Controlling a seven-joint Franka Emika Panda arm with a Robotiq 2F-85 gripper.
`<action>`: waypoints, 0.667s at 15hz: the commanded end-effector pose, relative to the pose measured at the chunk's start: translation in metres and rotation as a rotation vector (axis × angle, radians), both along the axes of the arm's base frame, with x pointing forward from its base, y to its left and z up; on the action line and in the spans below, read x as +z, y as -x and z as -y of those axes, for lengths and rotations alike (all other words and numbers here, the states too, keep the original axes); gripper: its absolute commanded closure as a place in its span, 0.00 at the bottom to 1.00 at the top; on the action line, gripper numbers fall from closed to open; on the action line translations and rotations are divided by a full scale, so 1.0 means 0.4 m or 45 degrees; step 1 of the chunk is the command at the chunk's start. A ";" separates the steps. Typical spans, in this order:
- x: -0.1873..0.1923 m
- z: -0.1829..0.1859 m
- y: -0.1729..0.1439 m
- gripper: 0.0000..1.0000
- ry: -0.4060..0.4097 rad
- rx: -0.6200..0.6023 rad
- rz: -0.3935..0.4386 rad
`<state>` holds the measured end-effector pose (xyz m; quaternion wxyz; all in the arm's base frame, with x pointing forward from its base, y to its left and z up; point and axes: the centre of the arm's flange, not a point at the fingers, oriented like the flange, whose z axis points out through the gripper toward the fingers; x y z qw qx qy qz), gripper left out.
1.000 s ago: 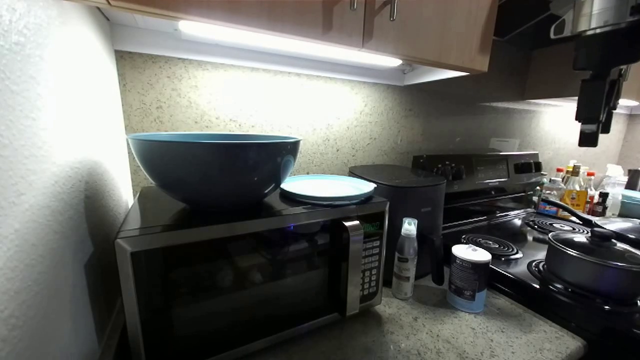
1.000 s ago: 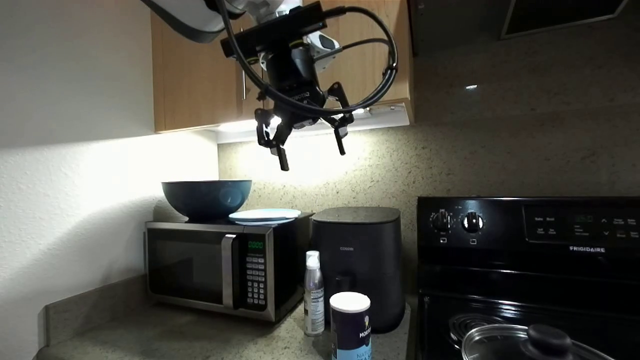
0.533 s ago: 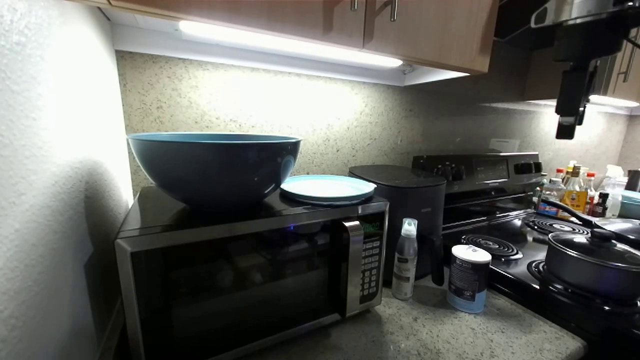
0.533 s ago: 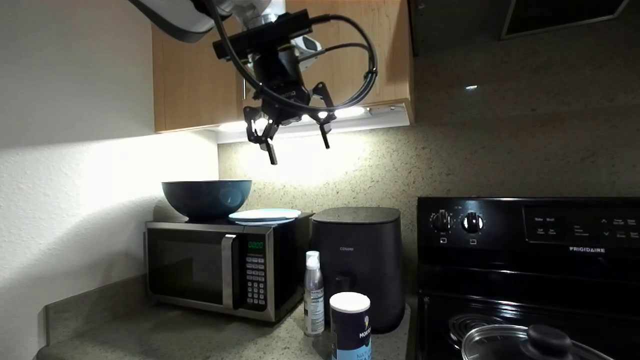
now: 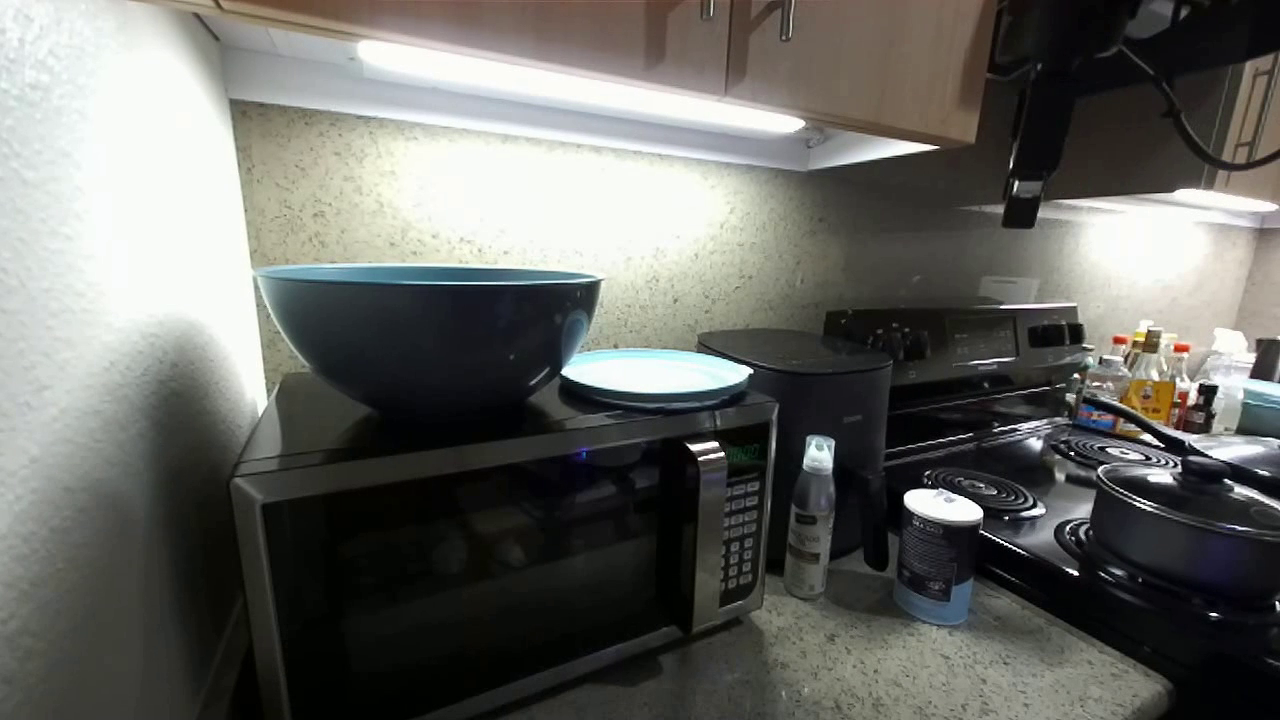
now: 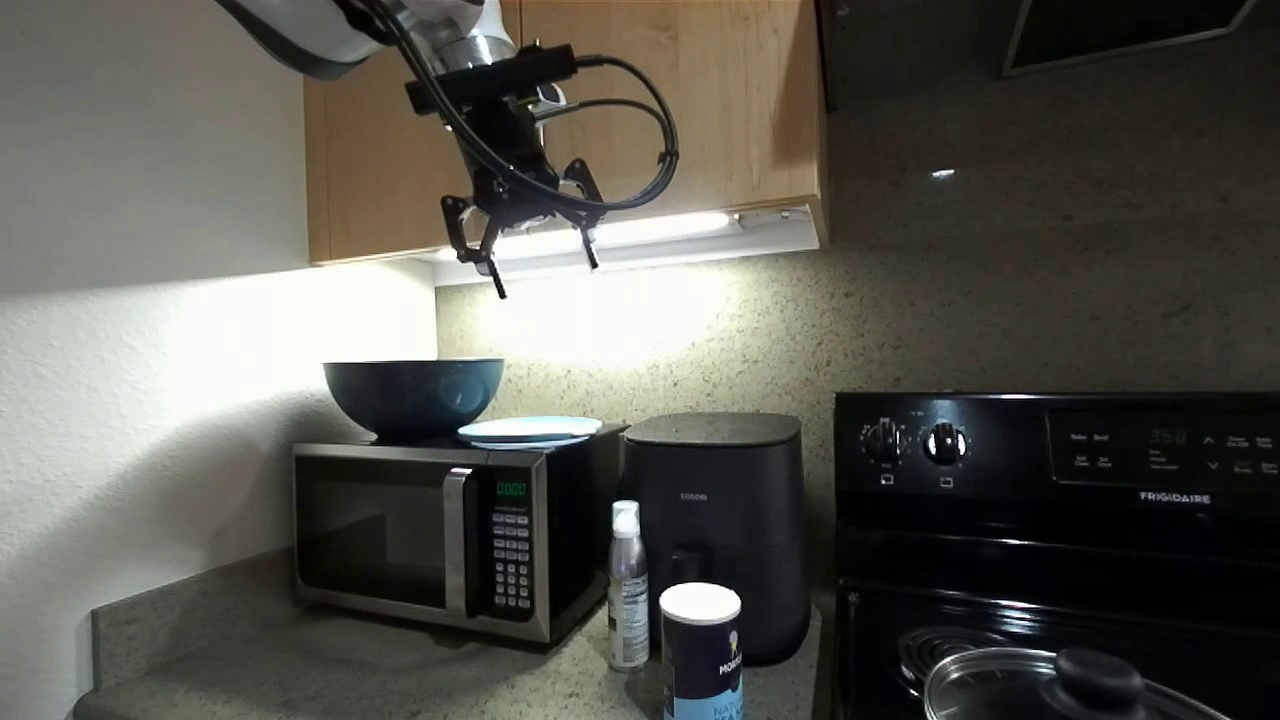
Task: Open the right upper cabinet door.
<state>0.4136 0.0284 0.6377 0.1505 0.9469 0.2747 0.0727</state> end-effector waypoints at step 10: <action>0.147 -0.009 -0.010 0.00 -0.292 -0.328 0.625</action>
